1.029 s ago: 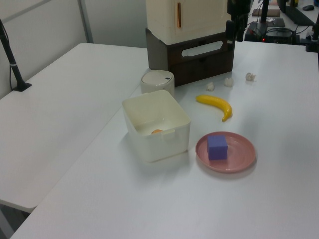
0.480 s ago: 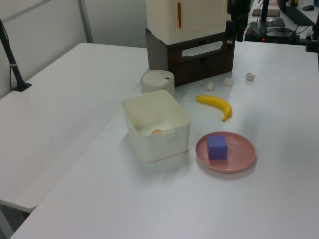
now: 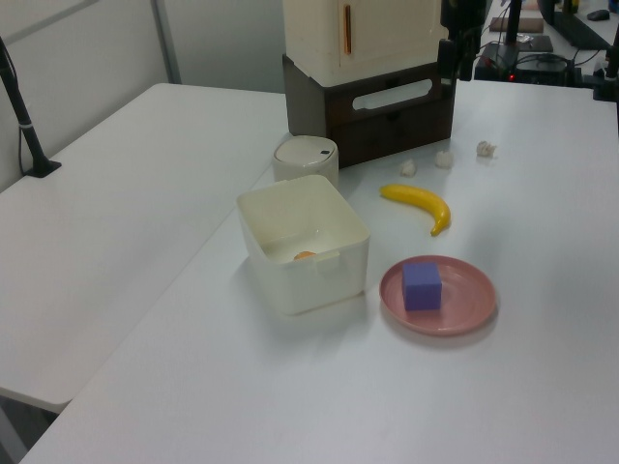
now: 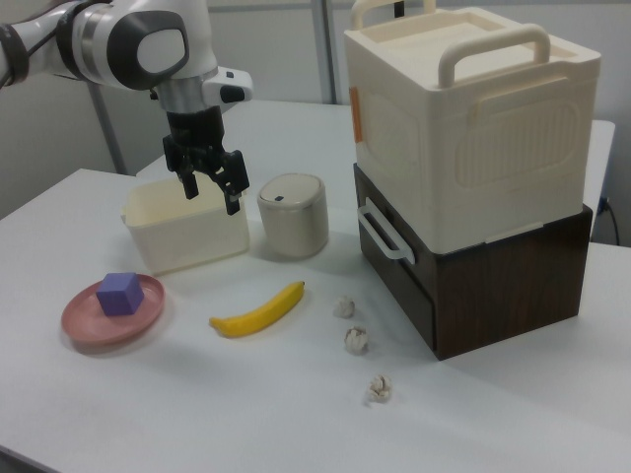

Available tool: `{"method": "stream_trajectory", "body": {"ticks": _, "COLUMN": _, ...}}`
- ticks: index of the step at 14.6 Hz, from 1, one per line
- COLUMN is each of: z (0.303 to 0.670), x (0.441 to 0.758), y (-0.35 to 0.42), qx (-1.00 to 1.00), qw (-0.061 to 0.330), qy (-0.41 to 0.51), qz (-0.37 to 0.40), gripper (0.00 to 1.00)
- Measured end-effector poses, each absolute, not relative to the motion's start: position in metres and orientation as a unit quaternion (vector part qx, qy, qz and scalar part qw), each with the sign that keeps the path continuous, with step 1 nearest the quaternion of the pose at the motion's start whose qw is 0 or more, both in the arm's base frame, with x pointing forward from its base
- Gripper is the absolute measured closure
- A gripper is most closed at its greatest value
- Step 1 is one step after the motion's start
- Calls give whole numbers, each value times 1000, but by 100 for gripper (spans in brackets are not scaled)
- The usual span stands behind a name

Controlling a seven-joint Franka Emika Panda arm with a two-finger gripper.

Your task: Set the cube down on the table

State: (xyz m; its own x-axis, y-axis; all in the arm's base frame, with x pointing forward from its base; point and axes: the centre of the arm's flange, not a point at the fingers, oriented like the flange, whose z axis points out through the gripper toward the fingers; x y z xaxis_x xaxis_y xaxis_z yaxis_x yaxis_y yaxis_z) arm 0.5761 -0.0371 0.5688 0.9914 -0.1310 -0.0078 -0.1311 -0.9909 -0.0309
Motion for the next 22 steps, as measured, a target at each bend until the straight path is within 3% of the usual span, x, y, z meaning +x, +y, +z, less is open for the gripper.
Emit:
{"method": "stream_trajectory", "body": {"ticks": 15, "z": 563, "x": 575, "y": -24, "qx": -998, "qw": 16, "qy": 55, "qz": 13, "gripper": 0}}
{"method": "stream_trajectory", "body": {"ticks": 22, "z": 544, "x": 574, "y": 25, "qx": -999, "qw": 14, "qy": 12, "qz": 35, "gripper": 0}}
